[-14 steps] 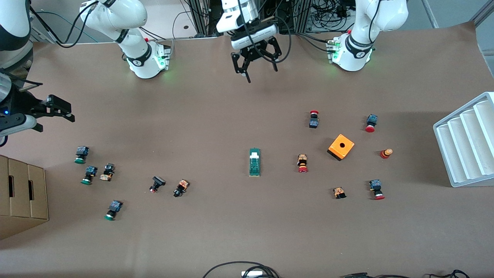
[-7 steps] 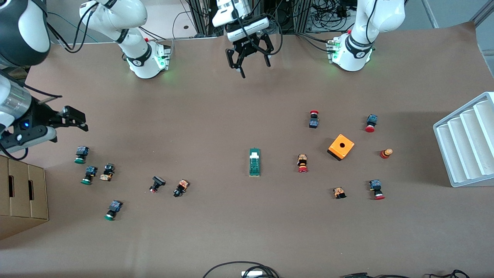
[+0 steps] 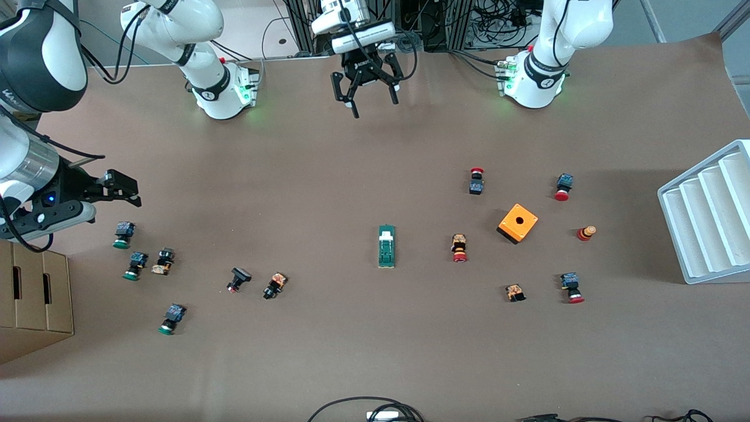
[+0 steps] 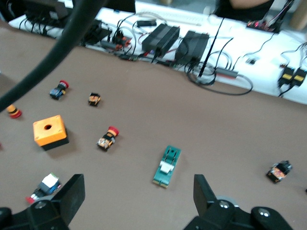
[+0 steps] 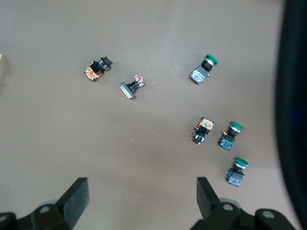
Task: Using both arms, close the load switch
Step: 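Lower the left gripper over the switch while the right gripper approaches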
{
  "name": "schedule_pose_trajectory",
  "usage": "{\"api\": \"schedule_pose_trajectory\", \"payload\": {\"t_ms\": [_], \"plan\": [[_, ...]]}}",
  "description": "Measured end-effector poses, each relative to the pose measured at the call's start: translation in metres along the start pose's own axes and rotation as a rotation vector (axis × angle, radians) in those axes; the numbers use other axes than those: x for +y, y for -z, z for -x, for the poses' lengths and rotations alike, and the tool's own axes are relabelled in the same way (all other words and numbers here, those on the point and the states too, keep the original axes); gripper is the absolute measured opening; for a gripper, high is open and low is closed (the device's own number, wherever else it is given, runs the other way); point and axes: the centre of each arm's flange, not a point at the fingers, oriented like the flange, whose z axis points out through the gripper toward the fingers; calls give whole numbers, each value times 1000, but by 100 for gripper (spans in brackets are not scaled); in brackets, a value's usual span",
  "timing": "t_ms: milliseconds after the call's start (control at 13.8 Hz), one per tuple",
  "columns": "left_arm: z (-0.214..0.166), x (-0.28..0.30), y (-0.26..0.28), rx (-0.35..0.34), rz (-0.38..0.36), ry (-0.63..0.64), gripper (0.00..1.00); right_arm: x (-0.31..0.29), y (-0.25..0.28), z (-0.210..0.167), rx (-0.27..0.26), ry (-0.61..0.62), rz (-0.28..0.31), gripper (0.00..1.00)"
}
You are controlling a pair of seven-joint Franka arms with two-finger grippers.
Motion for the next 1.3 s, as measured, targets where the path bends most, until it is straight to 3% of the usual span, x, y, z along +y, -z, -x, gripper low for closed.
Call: {"api": "schedule_pose_trajectory", "payload": {"t_ms": [362,797,1159,1303], "plan": [[49,-15,-15,110,70,70,100,-31,-7,-10,0,-176,-95,100],[79,-23,-37,173,173,123,100,-80,-27,-37,-59,-491,-216,100],[108,-16,-83,237,201,124,100,-145,-32,-67,-118,-763,-264,100],[119,-17,-94,251,202,118,100,-180,-41,-88,-136,-893,-255,100]]}}
